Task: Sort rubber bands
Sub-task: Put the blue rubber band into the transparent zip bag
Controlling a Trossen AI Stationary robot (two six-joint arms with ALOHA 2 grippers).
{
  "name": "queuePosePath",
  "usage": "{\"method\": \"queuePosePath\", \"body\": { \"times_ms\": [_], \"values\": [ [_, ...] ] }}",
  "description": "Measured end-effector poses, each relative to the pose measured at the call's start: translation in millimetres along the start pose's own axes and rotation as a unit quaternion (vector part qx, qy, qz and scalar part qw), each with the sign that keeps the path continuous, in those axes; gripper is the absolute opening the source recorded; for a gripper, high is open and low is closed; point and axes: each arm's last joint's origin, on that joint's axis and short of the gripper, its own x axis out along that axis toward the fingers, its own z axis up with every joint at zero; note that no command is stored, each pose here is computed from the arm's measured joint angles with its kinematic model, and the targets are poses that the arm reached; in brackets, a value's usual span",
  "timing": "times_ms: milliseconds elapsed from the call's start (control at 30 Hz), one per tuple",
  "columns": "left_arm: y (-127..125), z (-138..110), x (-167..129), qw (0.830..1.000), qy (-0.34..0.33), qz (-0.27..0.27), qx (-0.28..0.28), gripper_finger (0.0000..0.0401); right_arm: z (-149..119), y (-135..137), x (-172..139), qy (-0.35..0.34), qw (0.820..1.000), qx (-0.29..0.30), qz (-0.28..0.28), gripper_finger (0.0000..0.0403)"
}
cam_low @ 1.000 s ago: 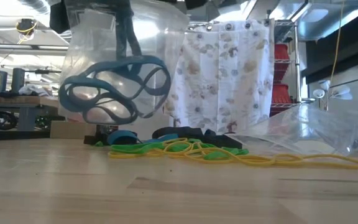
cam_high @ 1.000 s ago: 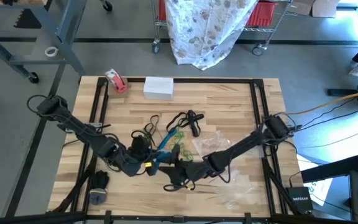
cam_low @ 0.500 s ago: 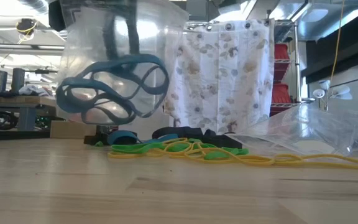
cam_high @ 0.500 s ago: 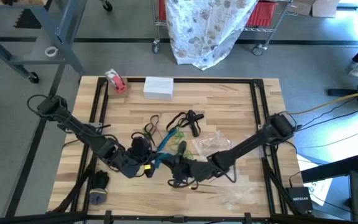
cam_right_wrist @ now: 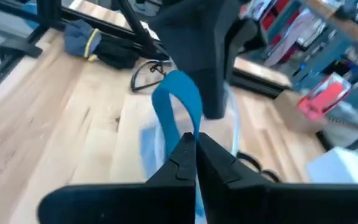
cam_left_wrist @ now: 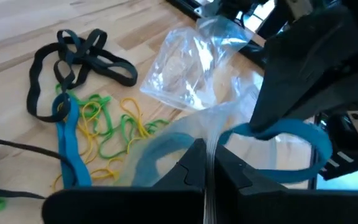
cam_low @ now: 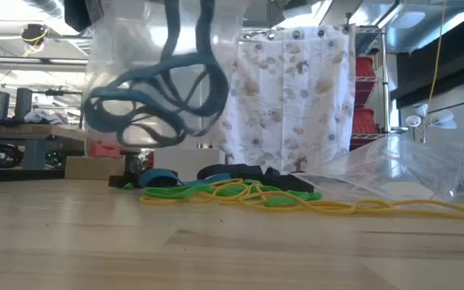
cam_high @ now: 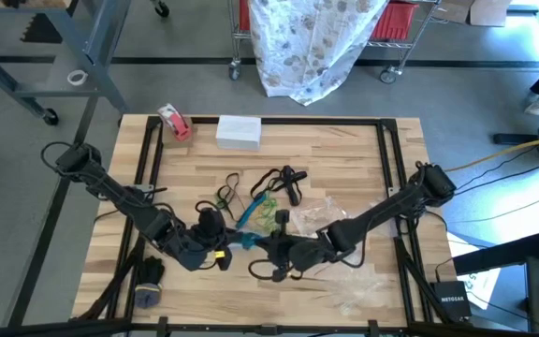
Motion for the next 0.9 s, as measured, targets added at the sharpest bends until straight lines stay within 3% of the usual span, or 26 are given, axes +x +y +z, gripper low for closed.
{"method": "queuePosePath", "body": {
  "times_ms": [200, 400, 600, 733, 900],
  "values": [
    [1.3, -0.2, -0.1, 1.0, 0.002, 0.004, -0.002, 0.0, -2.4, -9.5, 4.8, 0.011, 0.998, 0.043, -0.04, 0.0025],
    [0.9, -0.8, -0.8, 1.0, 0.004, 0.003, -0.001, 0.0, -0.3, -15.0, 1.6, 0.015, 0.997, 0.068, -0.02, 0.0104],
    [3.6, -2.4, -0.9, 1.0, 0.011, 0.014, 0.0, 0.0, 16.2, -31.9, -33.2, 0.016, 0.998, 0.063, -0.009, 0.0176],
    [3.9, -1.3, -2.6, 1.0, 0.011, 0.012, 0.004, 0.0, 15.4, -42.3, -48.3, 0.047, 0.997, 0.064, -0.001, 0.0193],
    [11.6, 12.7, -24.9, 1.0, -0.008, 0.015, 0.015, 0.0, 4.7, -43.9, -50.2, 0.089, 0.995, 0.044, -0.001, 0.0195]
  ]
}}
